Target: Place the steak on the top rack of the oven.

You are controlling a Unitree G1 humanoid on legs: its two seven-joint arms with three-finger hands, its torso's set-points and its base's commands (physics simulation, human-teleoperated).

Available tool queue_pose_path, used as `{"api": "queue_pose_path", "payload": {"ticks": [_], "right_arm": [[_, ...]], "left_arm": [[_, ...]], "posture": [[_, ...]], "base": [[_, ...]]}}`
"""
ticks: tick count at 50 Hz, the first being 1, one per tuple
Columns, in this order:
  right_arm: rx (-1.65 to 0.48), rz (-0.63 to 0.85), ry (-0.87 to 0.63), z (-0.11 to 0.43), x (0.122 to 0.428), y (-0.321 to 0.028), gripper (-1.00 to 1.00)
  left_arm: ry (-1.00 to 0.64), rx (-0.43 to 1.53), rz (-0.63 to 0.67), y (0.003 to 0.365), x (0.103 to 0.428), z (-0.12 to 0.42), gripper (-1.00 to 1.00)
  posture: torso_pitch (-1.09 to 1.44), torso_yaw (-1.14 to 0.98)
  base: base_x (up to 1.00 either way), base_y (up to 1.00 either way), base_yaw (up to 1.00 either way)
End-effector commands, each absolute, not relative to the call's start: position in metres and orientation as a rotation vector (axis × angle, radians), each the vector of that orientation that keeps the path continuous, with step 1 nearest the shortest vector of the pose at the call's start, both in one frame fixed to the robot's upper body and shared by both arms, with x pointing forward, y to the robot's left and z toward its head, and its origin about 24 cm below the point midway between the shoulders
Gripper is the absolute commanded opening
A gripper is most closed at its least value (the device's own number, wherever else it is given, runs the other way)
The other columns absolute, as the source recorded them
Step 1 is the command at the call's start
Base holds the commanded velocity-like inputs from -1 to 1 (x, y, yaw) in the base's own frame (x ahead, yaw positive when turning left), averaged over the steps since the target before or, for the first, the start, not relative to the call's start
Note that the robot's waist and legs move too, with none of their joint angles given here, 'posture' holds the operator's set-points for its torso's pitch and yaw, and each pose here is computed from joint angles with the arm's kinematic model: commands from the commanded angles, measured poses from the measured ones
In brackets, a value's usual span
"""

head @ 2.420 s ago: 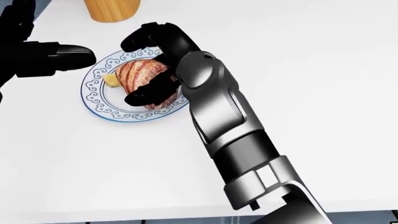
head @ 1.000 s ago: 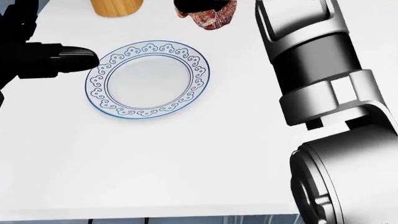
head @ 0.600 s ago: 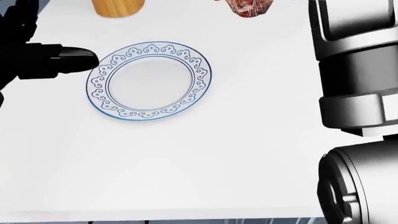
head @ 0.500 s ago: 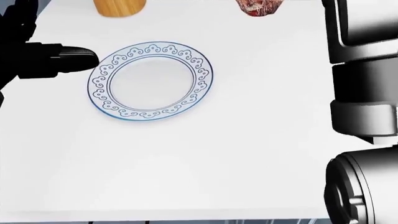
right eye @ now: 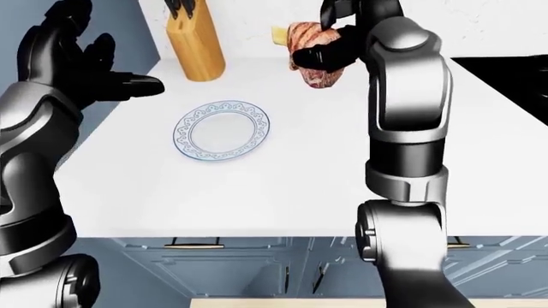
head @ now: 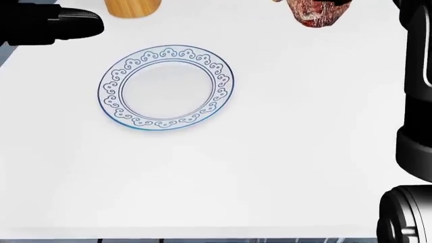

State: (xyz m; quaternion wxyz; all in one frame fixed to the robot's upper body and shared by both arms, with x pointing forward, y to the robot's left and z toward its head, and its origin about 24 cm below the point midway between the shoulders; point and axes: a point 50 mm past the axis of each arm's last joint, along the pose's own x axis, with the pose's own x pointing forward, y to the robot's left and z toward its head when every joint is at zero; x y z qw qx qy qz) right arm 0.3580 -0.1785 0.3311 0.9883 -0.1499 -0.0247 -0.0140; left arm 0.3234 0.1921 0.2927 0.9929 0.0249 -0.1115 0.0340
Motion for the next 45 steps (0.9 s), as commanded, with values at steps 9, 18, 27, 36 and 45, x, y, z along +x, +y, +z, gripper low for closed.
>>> {"api": "queue_pose_path", "payload": {"ticks": [9, 18, 27, 36, 45], "right_arm": [[-0.312, -0.034, -0.153, 0.3557, 0.3476, -0.1762, -1.00], [-0.312, -0.029, -0.148, 0.3538, 0.3481, -0.1750, -1.00], [-0.313, -0.031, -0.147, 0.3532, 0.3470, -0.1749, -1.00], [-0.315, -0.033, -0.145, 0.3515, 0.3474, -0.1761, -1.00], [-0.318, -0.029, -0.138, 0.3493, 0.3474, -0.1755, -1.00]], "left_arm": [[-0.299, 0.048, 0.064, 0.1917, 0.3186, 0.3066, 1.00], [-0.298, 0.041, 0.061, 0.1911, 0.3171, 0.3041, 1.00], [-0.299, 0.036, 0.059, 0.1910, 0.3168, 0.3025, 1.00], [-0.297, 0.032, 0.057, 0.1900, 0.3164, 0.3028, 1.00], [-0.298, 0.034, 0.056, 0.1901, 0.3163, 0.3029, 1.00]], "posture": [[0.00, 0.00], [0.00, 0.00], [0.00, 0.00], [0.00, 0.00], [0.00, 0.00]], "base": [[0.00, 0.00, 0.00], [-0.02, 0.00, 0.00], [-0.14, 0.00, 0.00], [-0.13, 0.00, 0.00], [-0.14, 0.00, 0.00]]}}
